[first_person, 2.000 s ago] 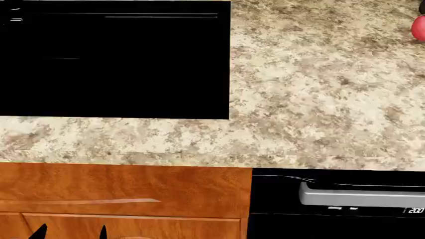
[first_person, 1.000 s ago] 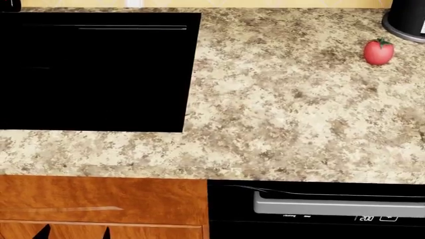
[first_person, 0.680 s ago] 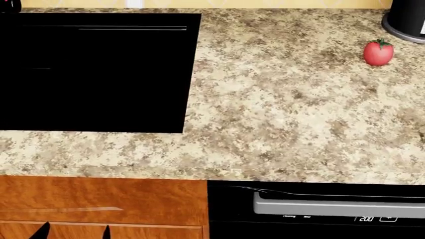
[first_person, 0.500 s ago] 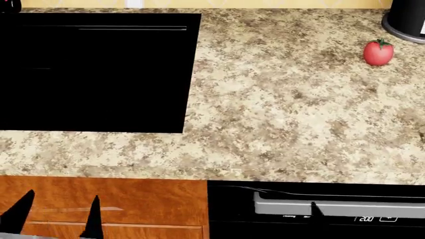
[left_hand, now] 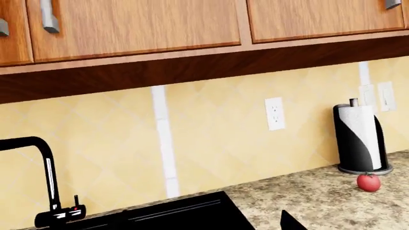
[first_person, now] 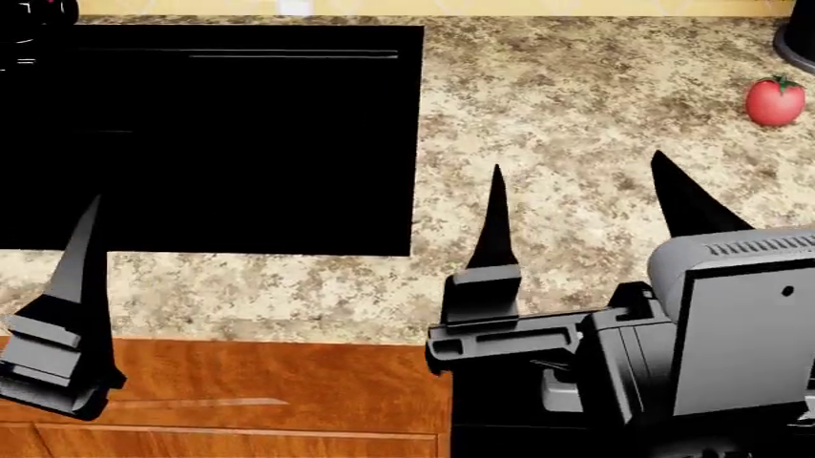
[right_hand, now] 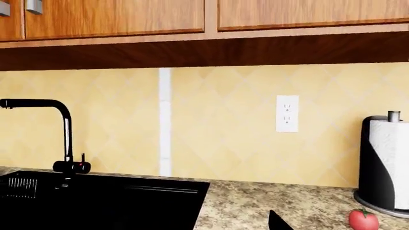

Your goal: Place the avocado, onion, tomato and bell pepper on the cutting board.

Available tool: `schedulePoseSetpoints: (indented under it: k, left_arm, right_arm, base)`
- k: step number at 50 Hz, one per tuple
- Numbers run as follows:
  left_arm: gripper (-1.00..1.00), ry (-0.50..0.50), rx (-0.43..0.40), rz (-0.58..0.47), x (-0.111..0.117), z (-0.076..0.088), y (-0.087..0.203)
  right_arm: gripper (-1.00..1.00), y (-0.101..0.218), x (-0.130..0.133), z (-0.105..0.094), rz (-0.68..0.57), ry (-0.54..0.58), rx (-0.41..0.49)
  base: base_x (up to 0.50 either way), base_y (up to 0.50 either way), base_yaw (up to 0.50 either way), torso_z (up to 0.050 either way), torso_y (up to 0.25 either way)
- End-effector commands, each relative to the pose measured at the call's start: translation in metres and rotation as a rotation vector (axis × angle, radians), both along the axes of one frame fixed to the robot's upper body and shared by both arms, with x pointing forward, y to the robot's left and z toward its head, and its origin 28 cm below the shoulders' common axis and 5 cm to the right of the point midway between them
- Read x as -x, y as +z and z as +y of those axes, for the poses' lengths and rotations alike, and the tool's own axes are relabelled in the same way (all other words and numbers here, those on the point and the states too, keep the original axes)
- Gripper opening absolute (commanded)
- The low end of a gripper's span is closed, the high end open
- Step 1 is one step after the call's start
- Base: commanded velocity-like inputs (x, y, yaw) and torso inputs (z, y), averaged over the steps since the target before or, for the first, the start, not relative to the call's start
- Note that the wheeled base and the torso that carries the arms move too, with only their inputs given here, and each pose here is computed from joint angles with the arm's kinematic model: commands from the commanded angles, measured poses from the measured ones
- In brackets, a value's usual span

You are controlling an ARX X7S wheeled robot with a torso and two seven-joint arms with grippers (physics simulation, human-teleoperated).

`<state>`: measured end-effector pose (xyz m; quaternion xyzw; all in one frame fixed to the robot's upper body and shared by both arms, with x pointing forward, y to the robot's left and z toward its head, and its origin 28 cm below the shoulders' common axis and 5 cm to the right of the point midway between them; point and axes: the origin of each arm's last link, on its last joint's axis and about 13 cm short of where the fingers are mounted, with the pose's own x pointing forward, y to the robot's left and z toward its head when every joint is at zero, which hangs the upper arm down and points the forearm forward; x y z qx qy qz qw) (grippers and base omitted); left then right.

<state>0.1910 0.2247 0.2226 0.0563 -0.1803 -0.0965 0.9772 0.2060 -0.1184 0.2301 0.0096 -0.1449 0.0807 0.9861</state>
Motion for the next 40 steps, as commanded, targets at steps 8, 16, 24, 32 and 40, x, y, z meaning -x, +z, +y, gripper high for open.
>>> schedulePoseSetpoints:
  k: [8, 16, 24, 32, 40]
  left_arm:
    - [1.0, 0.018, -0.08, -0.018, 0.0161, 0.0001, 0.0106]
    - [1.0, 0.012, -0.081, -0.017, 0.015, -0.001, 0.0128]
    - [1.0, 0.009, -0.083, -0.019, 0.0113, -0.0012, 0.0135]
    - [1.0, 0.007, -0.085, -0.017, 0.0111, -0.0012, 0.0111]
    - [1.0, 0.009, -0.088, -0.018, 0.0126, -0.0015, 0.0108]
  right_arm:
    - [1.0, 0.0244, 0.012, -0.0038, -0.069, -0.012, 0.049]
    - [1.0, 0.0265, 0.0104, -0.0038, -0.073, -0.007, 0.062]
    - [1.0, 0.0267, 0.007, -0.0033, -0.079, -0.007, 0.068]
    - [1.0, 0.0251, 0.0061, -0.0026, -0.082, -0.002, 0.075]
    - [1.0, 0.0243, 0.0067, -0.0028, -0.083, -0.003, 0.078]
  base:
    - [0.0, 0.5, 0.0, 0.0, 0.0]
    - [0.0, 0.5, 0.0, 0.0, 0.0]
    - [0.0, 0.5, 0.0, 0.0, 0.0]
    - [0.0, 0.5, 0.0, 0.0, 0.0]
    - [0.0, 0.5, 0.0, 0.0, 0.0]
